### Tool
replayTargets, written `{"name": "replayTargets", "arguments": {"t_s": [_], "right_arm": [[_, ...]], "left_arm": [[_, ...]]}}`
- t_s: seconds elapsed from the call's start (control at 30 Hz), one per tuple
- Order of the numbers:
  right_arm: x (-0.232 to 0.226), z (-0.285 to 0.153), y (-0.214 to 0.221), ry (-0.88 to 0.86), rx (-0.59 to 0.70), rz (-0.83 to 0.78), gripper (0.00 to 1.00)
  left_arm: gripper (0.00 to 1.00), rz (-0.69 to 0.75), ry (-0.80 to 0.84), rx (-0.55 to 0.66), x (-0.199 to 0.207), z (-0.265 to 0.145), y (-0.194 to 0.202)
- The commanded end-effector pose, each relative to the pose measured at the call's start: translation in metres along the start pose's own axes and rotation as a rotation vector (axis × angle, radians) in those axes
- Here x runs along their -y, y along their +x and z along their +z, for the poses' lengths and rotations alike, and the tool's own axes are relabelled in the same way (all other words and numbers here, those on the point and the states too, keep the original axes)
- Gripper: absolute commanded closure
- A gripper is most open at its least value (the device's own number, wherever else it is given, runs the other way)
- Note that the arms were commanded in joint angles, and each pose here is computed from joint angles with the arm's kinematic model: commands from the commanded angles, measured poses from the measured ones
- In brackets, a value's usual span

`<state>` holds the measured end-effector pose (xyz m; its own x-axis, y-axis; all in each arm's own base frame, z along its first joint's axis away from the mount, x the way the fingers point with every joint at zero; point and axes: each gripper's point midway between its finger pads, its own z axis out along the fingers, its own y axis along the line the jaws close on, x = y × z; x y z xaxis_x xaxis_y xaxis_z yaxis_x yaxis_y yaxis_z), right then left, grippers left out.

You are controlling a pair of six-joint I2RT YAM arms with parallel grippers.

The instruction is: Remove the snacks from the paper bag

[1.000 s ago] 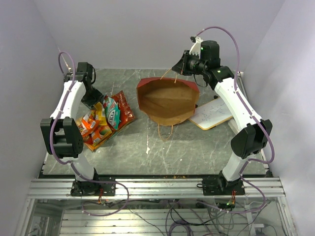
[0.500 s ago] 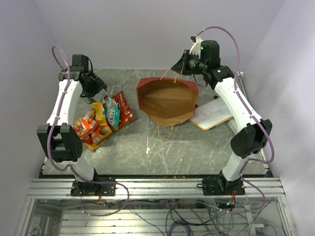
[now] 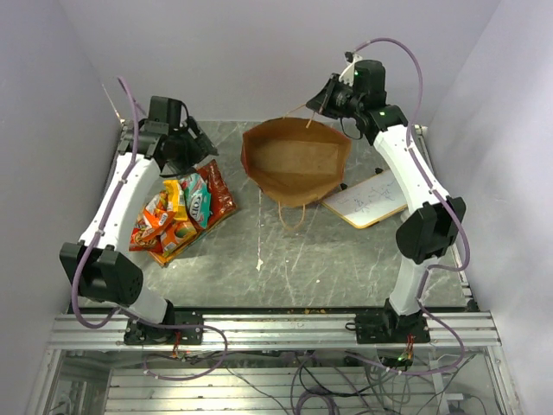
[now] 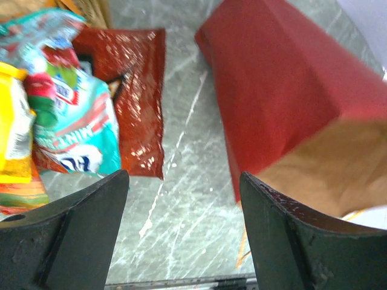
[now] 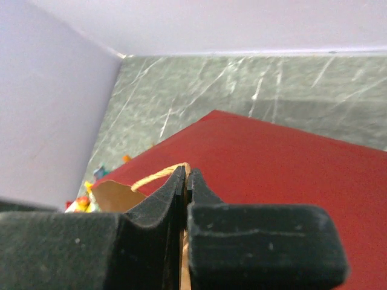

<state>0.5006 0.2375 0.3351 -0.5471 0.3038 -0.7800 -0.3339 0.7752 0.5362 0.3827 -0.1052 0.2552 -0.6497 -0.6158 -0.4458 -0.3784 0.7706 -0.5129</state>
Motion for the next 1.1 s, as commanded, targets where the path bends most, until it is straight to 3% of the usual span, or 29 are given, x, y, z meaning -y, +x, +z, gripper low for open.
{"name": "replayTargets", "arguments": {"t_s": [0.0, 0.23, 0.53, 0.7, 0.87, 1.07], "right_arm": [[0.048, 0.015, -0.029, 0.117, 0.09, 0.024, 1.0], [0.141, 0.056, -0.046, 0.225, 0.14, 0.013, 1.0], [0.185, 0.078, -0.054, 0.175, 0.164, 0.072, 0.95], [0.189, 0.071, -0.064, 0.181, 0.179, 0.094, 0.86], [0.191, 0.059, -0.072, 0.189, 0.187, 0.107, 0.63], [0.183, 0.04, -0.087, 0.165, 0.184, 0.128, 0.51]], "left_arm": [[0.16, 0.085, 0.087, 0.025, 0.023, -0.023, 0.015], [0.16, 0.166, 0.146, 0.046, 0.022, -0.071, 0.03], [0.16, 0.23, 0.109, 0.084, 0.01, -0.103, 0.025], [0.16, 0.266, 0.091, 0.08, 0.017, -0.098, 0.017], [0.15, 0.282, 0.117, 0.07, 0.031, -0.085, 0.011], [0.15, 0.284, 0.158, 0.055, 0.046, -0.074, 0.008]]}}
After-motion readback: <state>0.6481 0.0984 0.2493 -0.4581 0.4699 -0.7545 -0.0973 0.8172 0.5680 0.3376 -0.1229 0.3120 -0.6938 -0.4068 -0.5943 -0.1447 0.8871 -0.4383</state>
